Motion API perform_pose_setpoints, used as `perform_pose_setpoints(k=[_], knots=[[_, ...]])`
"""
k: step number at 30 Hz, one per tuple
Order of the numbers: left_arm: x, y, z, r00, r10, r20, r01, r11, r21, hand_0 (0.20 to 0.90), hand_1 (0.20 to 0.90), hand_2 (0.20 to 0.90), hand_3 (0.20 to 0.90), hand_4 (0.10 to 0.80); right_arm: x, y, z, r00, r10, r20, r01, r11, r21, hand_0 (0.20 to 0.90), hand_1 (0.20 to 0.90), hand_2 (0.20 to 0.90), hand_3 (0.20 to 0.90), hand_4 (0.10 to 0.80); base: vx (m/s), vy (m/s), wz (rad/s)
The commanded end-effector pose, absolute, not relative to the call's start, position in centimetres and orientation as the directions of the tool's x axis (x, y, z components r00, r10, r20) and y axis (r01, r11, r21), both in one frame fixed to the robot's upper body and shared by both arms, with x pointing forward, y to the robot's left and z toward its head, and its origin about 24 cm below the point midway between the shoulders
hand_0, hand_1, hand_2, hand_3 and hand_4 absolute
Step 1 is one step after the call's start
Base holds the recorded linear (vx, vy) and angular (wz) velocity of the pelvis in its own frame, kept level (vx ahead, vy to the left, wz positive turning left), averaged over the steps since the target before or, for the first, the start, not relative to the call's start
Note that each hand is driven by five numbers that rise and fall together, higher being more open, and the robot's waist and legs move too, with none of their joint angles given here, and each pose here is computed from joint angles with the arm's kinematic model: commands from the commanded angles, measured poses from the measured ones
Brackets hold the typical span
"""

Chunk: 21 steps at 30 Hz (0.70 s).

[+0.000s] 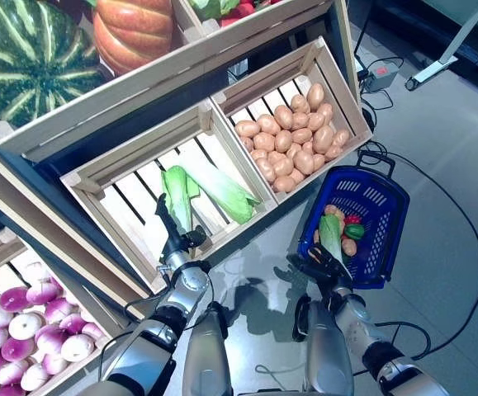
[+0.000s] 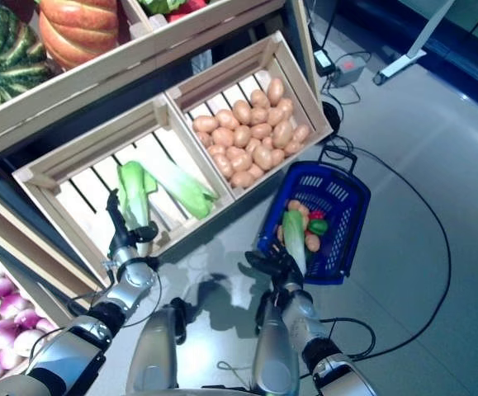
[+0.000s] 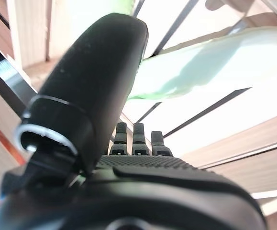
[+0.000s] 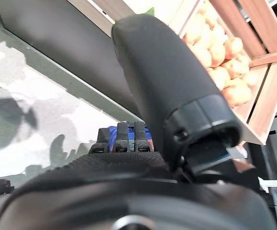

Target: Put vegetables into the basket

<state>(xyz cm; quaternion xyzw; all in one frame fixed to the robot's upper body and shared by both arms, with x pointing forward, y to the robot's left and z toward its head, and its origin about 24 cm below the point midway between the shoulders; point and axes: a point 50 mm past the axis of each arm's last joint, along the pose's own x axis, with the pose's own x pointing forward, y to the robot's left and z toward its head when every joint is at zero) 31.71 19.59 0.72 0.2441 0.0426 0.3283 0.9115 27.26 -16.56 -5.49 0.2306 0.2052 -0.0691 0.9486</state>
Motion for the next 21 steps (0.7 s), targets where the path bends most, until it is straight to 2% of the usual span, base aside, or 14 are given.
perform_pose_setpoints(k=[1,11,13,16,21], knots=[[33.6,21.2,4.7,0.696,0.689,0.201,-0.705,0.603,0.374,0.900,0.900,0.900,0.900,0.800,29.0,-16.7,-1.7,0.972,-0.093,-0.215,0.186,0.865,0.466,0.900,0.900,0.900,0.900,0.800,0.006,0.018,0.07],[34.1,24.1,6.0,0.571,0.814,0.106,-0.803,0.528,0.277,0.900,0.900,0.900,0.900,0.800,30.1,-17.1,1.6,0.990,-0.118,-0.082,0.143,0.871,0.469,0.900,0.900,0.900,0.900,0.800,0.005,0.009,-0.01],[34.3,24.3,6.2,0.577,0.812,0.092,-0.800,0.538,0.265,0.900,0.900,0.900,0.900,0.800,30.3,-17.2,1.7,0.989,-0.124,-0.084,0.149,0.872,0.467,0.900,0.900,0.900,0.900,0.800,0.001,0.006,0.02],[35.8,24.0,8.2,0.667,0.735,0.119,-0.737,0.628,0.249,0.900,0.900,0.900,0.900,0.800,31.1,-18.0,2.4,0.985,-0.152,-0.083,0.173,0.865,0.471,0.900,0.900,0.900,0.900,0.800,0.017,0.002,0.00],[36.9,25.4,10.9,0.691,0.710,0.139,-0.717,0.647,0.259,0.900,0.900,0.900,0.900,0.800,31.7,-19.1,3.5,0.982,-0.171,-0.081,0.189,0.866,0.462,0.900,0.900,0.900,0.900,0.800,0.011,0.021,-0.03]])
